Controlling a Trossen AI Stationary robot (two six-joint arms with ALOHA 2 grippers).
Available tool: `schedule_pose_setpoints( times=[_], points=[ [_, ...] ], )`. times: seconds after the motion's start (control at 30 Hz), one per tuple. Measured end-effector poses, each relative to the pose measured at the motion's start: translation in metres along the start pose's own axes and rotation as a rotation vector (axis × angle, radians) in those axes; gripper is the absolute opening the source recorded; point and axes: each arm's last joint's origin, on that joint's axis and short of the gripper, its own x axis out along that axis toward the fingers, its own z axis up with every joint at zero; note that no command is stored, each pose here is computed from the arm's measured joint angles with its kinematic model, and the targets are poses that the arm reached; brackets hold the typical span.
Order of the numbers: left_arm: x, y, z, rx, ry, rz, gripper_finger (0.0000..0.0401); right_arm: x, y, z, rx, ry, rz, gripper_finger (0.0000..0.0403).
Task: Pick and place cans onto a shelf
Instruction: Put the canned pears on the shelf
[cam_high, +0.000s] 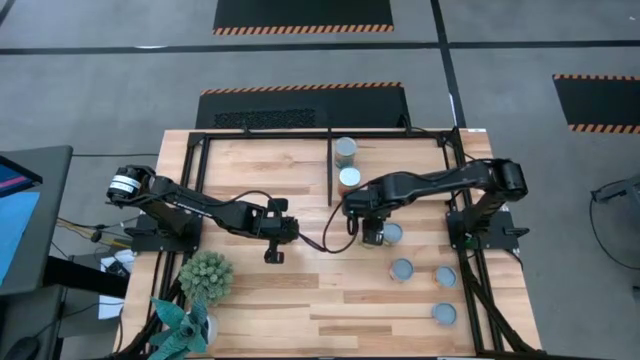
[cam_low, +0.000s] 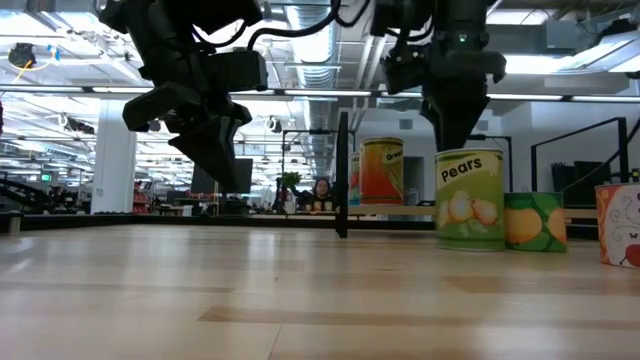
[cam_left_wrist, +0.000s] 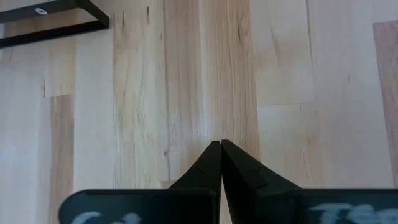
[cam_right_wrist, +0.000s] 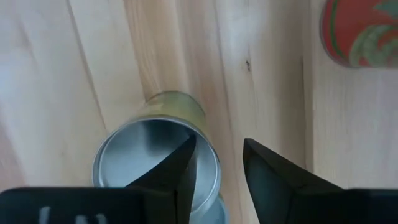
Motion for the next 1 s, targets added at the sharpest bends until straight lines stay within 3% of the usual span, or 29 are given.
schedule_pose_setpoints(
  times=[0.3, 0.57, 1.0],
  points=[
    [0.000, 0.000, 0.000, 0.001, 0.001, 0.000, 0.0000, 0.012, 0.000, 0.002, -0.017, 0.053, -0.002, 0.0118],
    [0.000, 0.000, 0.000, 0.002, 0.000, 0.000, 0.0000, 0.011, 0.000, 0.002, -0.015, 0.049, 0.000, 0.0011],
    [0.000, 0.000, 0.000, 0.003, 0.001, 0.000, 0.0000, -0.027, -0.001, 0.012, -0.009, 0.065, 0.003, 0.0004]
  ],
)
